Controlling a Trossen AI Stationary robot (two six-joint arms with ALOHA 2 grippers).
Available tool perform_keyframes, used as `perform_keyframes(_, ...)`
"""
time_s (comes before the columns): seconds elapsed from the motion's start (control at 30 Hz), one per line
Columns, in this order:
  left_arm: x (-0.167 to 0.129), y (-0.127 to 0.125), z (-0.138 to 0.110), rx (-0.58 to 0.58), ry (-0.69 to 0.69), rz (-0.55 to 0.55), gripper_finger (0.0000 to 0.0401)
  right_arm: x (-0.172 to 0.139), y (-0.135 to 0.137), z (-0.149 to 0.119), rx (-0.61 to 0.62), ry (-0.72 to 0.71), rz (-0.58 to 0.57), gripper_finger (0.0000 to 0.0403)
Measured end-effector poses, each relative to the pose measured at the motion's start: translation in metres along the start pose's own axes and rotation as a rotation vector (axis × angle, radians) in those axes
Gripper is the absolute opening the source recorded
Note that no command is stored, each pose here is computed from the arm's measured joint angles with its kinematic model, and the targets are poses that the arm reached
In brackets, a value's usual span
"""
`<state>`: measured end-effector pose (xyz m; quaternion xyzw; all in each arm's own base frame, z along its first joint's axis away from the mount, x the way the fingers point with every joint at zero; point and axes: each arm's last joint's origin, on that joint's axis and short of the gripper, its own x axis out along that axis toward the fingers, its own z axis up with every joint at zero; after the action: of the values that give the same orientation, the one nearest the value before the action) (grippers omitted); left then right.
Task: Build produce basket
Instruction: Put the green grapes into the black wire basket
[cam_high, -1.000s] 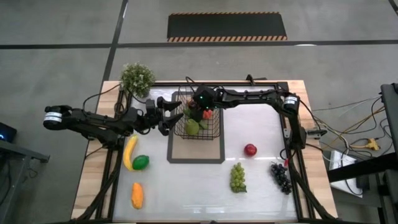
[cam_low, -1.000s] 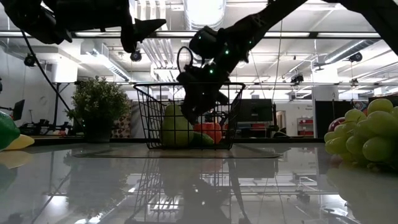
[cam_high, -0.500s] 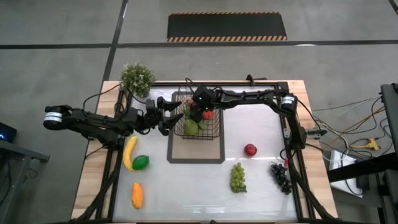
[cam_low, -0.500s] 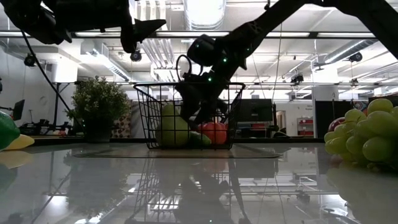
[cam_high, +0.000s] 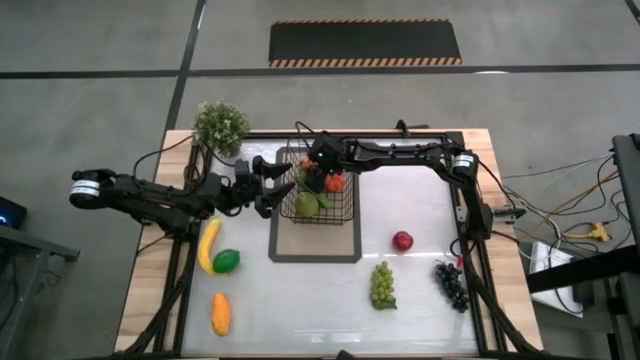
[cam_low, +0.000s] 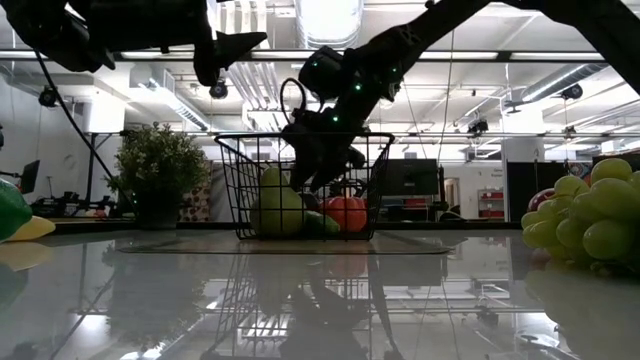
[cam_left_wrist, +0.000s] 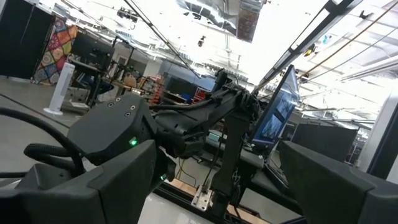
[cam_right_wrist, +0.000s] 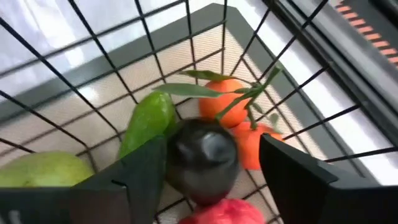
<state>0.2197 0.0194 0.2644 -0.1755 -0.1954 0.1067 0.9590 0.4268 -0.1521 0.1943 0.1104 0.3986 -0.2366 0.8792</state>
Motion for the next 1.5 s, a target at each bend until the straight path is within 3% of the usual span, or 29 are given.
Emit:
perform_keyframes(0.23, 0.0, 0.0, -0.001, -0.003, 0.003, -0.002, 0.0325, -0.031, 0.0, 0.014, -0.066, 0.0, -0.007, 0.0183)
perform_keyframes(0.43, 0.001, -0.009, 0.001, -0.018, 0.011, -0.063, 0.0325, -0.103, 0.011, 0.024, -0.133, -0.034, 0.027, 0.0154)
perform_keyframes(0.6, 0.006, -0.025, 0.009, -0.037, 0.002, -0.17, 0.0325, -0.171, 0.029, 0.017, -0.19, -0.046, 0.085, 0.0138)
perform_keyframes(0.83, 0.006, -0.043, 0.012, -0.055, 0.006, -0.257, 0.0325, -0.236, 0.062, -0.021, -0.245, -0.066, 0.21, 0.0124)
perform_keyframes(0.97, 0.003, -0.049, 0.009, -0.052, 0.017, -0.284, 0.0325, -0.255, 0.076, -0.049, -0.249, -0.057, 0.277, 0.012)
perform_keyframes(1.33, -0.001, -0.055, 0.005, -0.055, 0.037, -0.312, 0.0325, -0.259, 0.123, -0.138, -0.475, 0.062, 0.429, 0.0112)
perform_keyframes(1.5, -0.001, -0.055, 0.005, -0.055, 0.038, -0.312, 0.0325, -0.256, 0.142, -0.172, -0.457, 0.145, 0.461, 0.0103)
